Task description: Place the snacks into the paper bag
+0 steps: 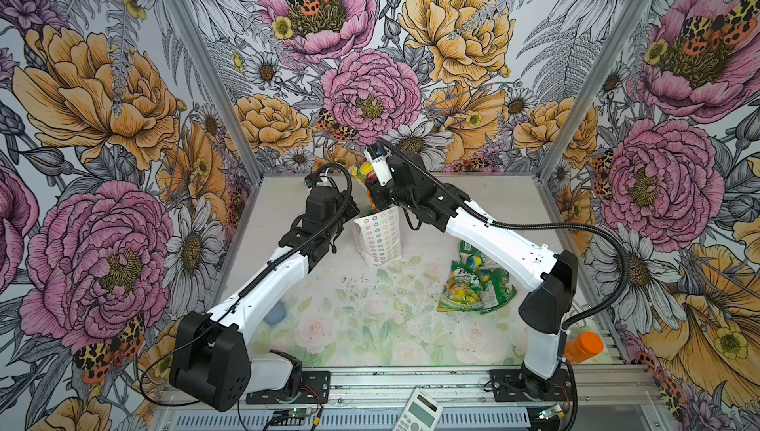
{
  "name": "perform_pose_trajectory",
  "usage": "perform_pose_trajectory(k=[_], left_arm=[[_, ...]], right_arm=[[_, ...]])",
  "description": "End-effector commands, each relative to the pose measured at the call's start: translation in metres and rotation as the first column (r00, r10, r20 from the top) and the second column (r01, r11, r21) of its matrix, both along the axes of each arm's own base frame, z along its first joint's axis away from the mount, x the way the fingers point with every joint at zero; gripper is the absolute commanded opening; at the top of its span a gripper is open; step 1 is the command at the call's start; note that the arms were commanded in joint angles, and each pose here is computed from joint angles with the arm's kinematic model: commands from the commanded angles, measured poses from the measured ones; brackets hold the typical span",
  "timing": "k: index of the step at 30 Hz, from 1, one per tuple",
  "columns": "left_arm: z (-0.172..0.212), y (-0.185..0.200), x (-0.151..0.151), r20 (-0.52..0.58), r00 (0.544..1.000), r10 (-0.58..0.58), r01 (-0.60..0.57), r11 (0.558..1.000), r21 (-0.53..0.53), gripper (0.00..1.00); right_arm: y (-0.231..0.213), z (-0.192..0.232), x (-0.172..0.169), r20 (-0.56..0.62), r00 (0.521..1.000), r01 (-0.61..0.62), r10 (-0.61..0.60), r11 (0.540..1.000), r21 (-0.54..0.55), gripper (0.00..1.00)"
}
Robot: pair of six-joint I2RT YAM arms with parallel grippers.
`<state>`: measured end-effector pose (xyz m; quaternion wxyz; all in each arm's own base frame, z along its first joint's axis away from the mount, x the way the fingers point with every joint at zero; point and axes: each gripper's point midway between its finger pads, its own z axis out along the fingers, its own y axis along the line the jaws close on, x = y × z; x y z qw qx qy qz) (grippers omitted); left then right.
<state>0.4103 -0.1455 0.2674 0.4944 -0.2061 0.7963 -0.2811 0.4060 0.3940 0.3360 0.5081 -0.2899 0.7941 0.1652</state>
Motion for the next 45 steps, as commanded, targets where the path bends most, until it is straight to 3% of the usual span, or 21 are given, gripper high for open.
perform_pose_trajectory(k=[1,16,32,45], left_arm=[[0.004,0.002,-0.001,0.019,1.000,0.005,-0.004,1.000,-0.014,0.00],[0.006,0.002,-0.001,0.023,1.000,0.005,-0.005,1.000,-0.017,0.00],[0.006,0.003,-0.004,0.027,1.000,0.007,-0.007,1.000,-0.015,0.00],[0.006,0.005,-0.004,0.028,0.999,0.016,-0.016,1.000,-0.015,0.00]], right_arm=[[-0.001,0.031,0.001,0.093,0.995,0.022,-0.023,1.000,0.011,0.20],[0.001,0.042,-0.005,0.104,0.994,0.009,-0.013,1.000,0.030,0.20],[0.000,0.010,0.024,0.148,0.985,0.104,-0.087,0.989,-0.107,0.21],[-0.015,-0.005,0.015,0.134,0.988,0.106,-0.075,0.965,-0.241,0.23]])
